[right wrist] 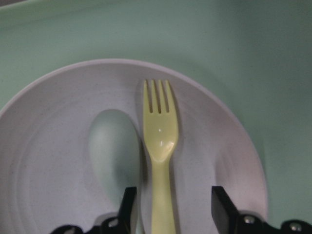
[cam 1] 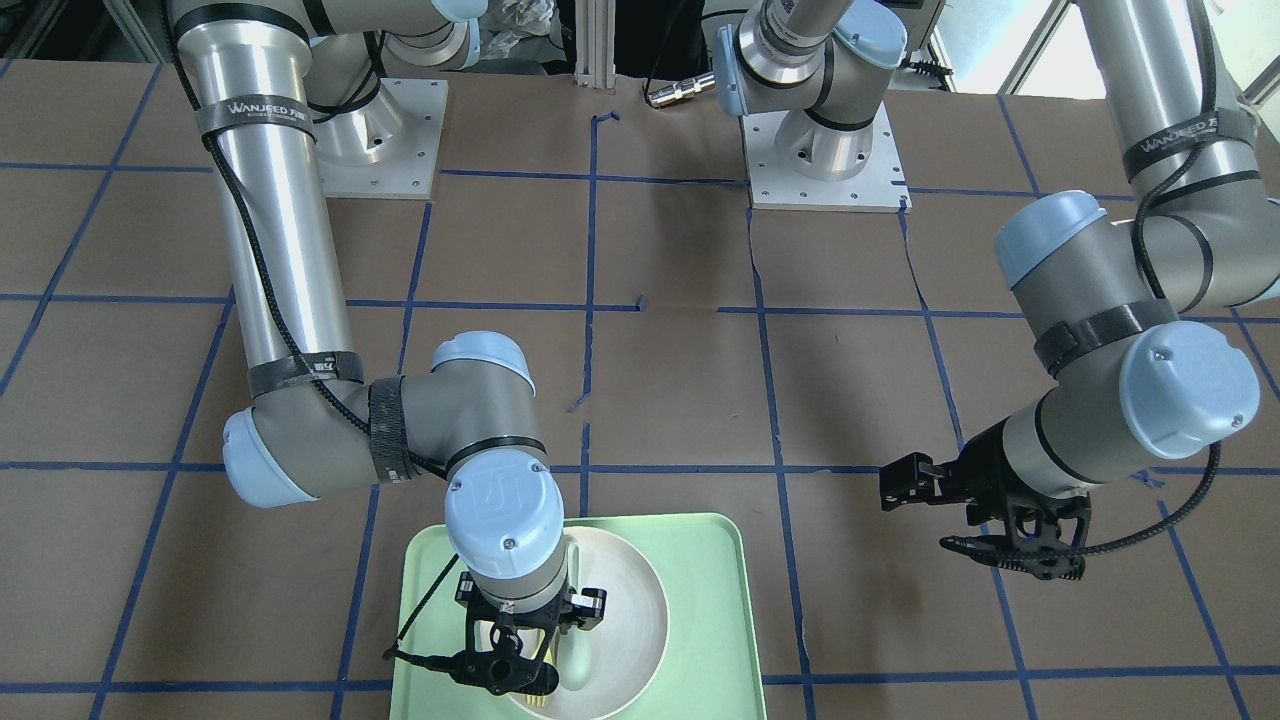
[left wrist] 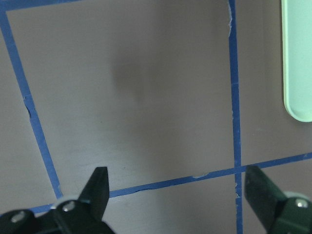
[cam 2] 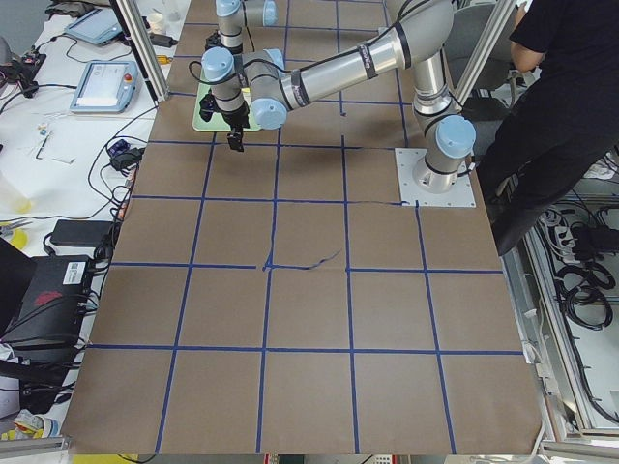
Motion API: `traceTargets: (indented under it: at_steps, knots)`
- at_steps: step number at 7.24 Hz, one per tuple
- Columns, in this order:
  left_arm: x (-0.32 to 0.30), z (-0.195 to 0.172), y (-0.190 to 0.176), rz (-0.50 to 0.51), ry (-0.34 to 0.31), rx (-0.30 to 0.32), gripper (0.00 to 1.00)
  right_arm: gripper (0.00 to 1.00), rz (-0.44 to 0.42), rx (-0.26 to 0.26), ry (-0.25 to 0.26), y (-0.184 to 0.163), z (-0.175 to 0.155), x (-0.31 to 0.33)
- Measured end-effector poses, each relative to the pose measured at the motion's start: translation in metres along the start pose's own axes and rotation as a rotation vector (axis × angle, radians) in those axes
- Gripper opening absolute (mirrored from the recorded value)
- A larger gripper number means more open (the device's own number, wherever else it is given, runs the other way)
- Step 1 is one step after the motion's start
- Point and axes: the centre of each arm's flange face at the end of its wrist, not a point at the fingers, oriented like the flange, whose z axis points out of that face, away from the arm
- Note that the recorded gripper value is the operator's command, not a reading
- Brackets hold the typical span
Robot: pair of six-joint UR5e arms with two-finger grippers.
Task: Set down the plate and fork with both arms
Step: 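Lower the right gripper onto the yellow fork handle and grasp it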
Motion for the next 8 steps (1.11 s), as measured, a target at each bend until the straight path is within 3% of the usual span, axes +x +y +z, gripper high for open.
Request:
traceTargets:
  at_steps: [4,5,6,7,8]
  knots:
    - [0.000,0.001,0.001,0.000,0.001,-0.002,1.00,0.60,0.000,-0.015,0.006,0.001,0.011,0.002]
    - [0.000,0.003,0.001,0.000,0.001,-0.002,1.00,0.43,-0.001,-0.018,0.009,0.001,0.014,0.002]
    - [0.000,0.006,0.002,0.001,-0.002,0.006,1.00,0.12,-0.001,-0.022,0.010,0.001,0.017,0.002]
    - [0.000,0.011,0.002,0.001,-0.007,0.019,1.00,0.00,-0.001,-0.023,0.010,0.001,0.018,0.002]
    - [0.000,0.016,0.004,0.002,-0.011,0.031,1.00,0.00,0.001,-0.024,0.010,0.001,0.018,0.002]
